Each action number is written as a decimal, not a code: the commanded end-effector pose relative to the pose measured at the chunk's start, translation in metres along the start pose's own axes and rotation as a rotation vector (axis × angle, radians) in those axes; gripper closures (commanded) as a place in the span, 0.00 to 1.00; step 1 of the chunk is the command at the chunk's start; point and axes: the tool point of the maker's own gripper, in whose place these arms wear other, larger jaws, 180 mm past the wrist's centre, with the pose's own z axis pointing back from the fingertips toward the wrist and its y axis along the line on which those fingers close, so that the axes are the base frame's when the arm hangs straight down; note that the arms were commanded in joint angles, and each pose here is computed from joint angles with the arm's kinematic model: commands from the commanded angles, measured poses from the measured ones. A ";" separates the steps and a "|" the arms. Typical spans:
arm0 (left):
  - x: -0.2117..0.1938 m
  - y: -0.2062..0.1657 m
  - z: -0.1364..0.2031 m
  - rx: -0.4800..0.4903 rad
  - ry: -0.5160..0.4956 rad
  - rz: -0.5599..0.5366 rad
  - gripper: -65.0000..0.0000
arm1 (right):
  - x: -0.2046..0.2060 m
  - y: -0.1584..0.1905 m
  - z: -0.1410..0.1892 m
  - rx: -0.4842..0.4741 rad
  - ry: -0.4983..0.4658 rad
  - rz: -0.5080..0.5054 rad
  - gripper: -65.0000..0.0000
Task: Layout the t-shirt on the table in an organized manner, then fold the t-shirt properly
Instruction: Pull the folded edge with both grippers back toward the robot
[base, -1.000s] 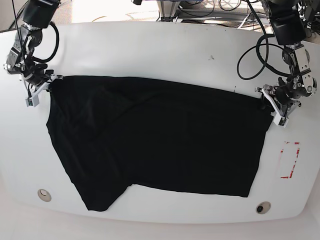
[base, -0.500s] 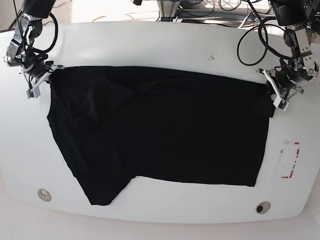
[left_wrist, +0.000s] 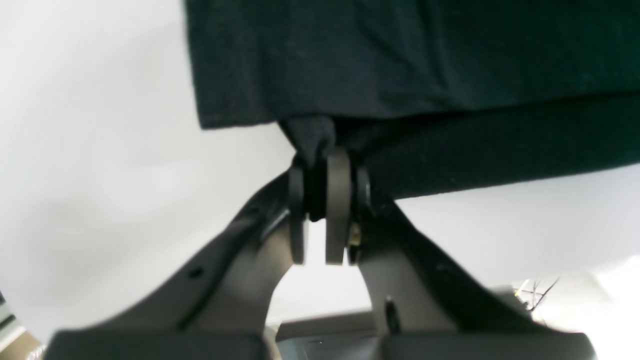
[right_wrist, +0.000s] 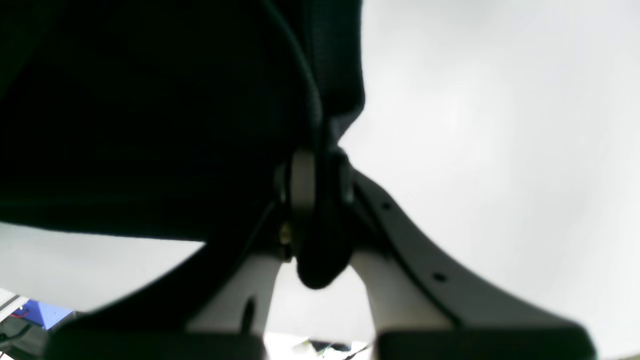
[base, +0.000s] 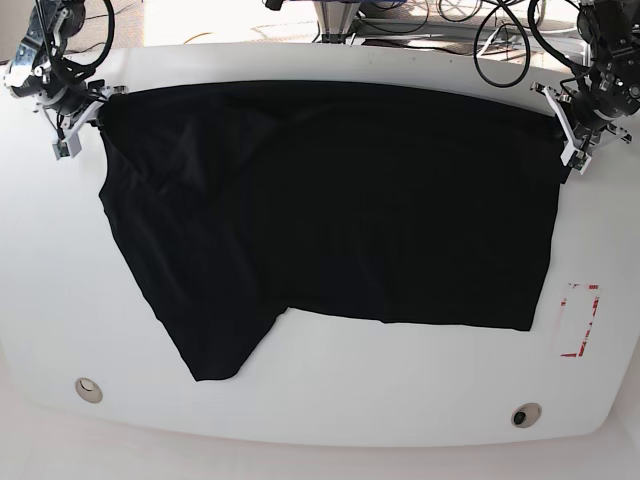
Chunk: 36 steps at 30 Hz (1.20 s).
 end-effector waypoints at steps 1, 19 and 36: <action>0.004 0.002 0.011 0.034 0.001 -0.030 0.98 | -0.004 -0.013 0.016 -0.062 0.023 0.027 1.00; -0.025 -0.016 0.011 -0.009 0.122 -0.050 0.91 | -0.024 -0.006 0.018 -0.058 0.065 0.017 0.99; -0.016 -0.004 0.014 0.015 0.116 -0.093 0.21 | -0.007 -0.010 0.031 -0.138 0.051 0.104 0.17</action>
